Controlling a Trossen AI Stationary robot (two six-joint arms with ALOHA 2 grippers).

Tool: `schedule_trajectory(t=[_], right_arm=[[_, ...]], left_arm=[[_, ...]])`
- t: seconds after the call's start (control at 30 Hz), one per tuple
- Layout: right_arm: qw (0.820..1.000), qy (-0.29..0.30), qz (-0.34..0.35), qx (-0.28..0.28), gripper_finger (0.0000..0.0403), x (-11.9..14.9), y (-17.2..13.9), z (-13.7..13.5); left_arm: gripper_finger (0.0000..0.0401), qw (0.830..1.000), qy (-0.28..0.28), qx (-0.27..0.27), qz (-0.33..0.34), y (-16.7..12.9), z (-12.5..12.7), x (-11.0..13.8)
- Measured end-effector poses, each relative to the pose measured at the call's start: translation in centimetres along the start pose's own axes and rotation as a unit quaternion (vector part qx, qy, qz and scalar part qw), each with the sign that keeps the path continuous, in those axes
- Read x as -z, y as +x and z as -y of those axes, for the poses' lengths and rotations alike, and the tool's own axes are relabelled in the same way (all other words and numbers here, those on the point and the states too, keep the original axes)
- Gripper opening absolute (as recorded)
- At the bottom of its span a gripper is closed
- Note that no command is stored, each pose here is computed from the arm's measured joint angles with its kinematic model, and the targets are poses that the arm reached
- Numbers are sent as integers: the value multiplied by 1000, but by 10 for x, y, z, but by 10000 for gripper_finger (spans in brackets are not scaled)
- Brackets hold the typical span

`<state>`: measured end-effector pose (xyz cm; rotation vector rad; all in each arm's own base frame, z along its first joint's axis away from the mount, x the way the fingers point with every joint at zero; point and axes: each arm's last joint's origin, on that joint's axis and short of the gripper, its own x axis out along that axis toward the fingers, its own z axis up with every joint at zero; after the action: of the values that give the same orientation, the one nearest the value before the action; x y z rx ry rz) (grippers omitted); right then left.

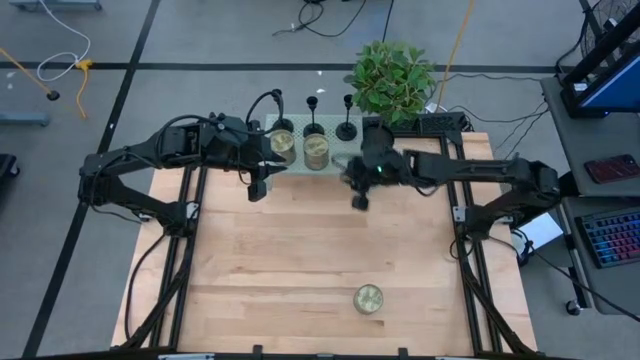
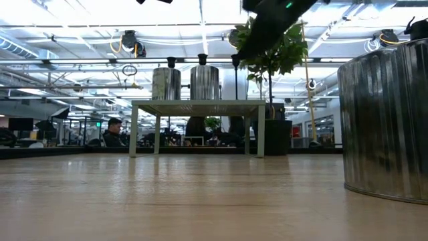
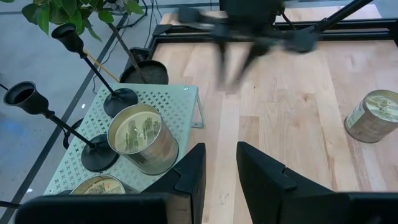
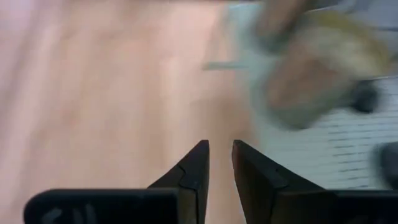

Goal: Pick & Place candle stick holders
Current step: Put the scented candle on the shelf aligned with the right candle holder

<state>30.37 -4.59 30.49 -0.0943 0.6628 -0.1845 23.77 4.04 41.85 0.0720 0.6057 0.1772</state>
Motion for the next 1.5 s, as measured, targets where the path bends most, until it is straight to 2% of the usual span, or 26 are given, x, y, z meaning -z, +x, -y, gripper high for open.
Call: schedule_trajectory(t=[0.17, 0.3, 0.43, 0.57, 0.63, 0.73, 0.9, 1.03, 1.17, 1.5], right_arm=[[994, -19, -44, -102, 90, 7, -13, -53], [990, -37, -40, -127, 124, 11, -18, -94], [981, -61, -64, -173, 150, 28, -26, -130], [959, -42, -106, -259, 159, 46, -37, -159], [947, -39, -108, -300, 159, 56, -41, -174], [939, -35, -90, -330, 155, 70, -42, -191], [929, -40, -61, -363, 149, 90, -44, -209], [926, -2, -59, -373, 148, 108, -40, -213], [921, 12, -41, -387, 148, 124, -34, -215], [917, 16, -50, -396, 147, 139, -20, -223]], left_arm=[[97, 1000, 0, 0, 0, 0, 0, 0], [97, 1000, 0, 0, 0, 0, 0, 0], [97, 1000, 0, 0, 0, 0, 0, 0], [97, 1000, 0, 0, 0, 0, 0, 0], [97, 1000, 2, 0, 0, 0, 0, 0], [97, 1000, 7, 0, 0, 0, 0, 0], [97, 1000, 9, 0, 0, 0, 0, 0], [97, 1000, 9, 0, 0, 0, 0, 0], [97, 1000, 9, 0, 1, 0, 0, 0], [97, 1000, 6, -2, 20, 0, 0, -4]])
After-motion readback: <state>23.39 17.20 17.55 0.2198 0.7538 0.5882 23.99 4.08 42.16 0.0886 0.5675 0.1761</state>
